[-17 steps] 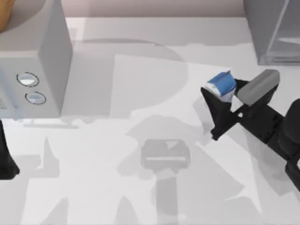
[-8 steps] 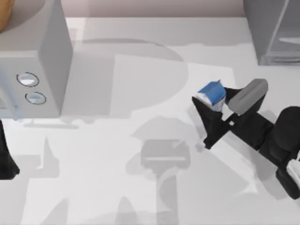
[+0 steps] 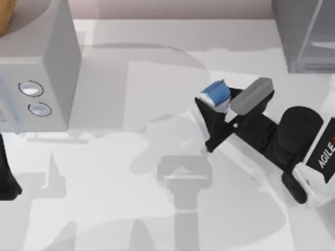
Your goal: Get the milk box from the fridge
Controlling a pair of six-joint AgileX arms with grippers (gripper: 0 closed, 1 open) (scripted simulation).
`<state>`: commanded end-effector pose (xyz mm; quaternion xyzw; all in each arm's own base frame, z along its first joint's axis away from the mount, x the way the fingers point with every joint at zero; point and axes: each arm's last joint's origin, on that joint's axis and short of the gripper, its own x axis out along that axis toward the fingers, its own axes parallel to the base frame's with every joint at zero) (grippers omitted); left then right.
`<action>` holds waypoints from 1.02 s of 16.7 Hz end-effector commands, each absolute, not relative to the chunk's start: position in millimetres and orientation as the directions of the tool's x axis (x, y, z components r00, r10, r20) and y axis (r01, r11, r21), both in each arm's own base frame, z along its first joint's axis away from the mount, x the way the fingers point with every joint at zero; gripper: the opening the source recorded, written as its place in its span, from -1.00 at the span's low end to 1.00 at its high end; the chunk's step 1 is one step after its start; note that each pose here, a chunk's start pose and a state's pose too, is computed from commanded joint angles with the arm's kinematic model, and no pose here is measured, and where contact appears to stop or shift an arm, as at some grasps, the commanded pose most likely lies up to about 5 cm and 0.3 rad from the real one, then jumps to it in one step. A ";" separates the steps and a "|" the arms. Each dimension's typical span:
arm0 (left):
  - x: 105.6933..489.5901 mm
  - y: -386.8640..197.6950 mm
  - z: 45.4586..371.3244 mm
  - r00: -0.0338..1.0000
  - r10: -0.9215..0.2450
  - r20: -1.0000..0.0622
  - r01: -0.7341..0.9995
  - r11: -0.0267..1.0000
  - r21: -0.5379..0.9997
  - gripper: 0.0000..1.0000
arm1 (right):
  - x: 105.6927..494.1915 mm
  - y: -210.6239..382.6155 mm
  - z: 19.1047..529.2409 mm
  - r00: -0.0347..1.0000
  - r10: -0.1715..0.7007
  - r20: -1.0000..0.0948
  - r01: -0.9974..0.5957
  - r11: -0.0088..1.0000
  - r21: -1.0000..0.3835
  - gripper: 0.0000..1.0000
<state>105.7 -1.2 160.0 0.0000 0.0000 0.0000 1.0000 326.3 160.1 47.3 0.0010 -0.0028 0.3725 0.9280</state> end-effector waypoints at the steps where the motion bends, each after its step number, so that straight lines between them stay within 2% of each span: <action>1: 105.7 -1.2 160.0 1.000 0.000 0.000 0.000 1.000 0.000 1.00 | 330.9 165.9 45.2 0.722 0.692 0.007 -0.692 0.722 0.000 -1.00; 6: 105.7 -1.2 160.0 1.000 0.000 0.000 0.000 1.000 0.000 1.00 | 335.2 172.0 42.8 0.721 0.693 0.004 -0.693 0.721 0.002 -1.00; 17: 105.7 -1.2 160.0 1.000 0.000 0.000 0.000 1.000 0.000 1.00 | 335.2 172.0 42.8 0.721 0.693 0.004 -0.693 0.721 0.002 0.66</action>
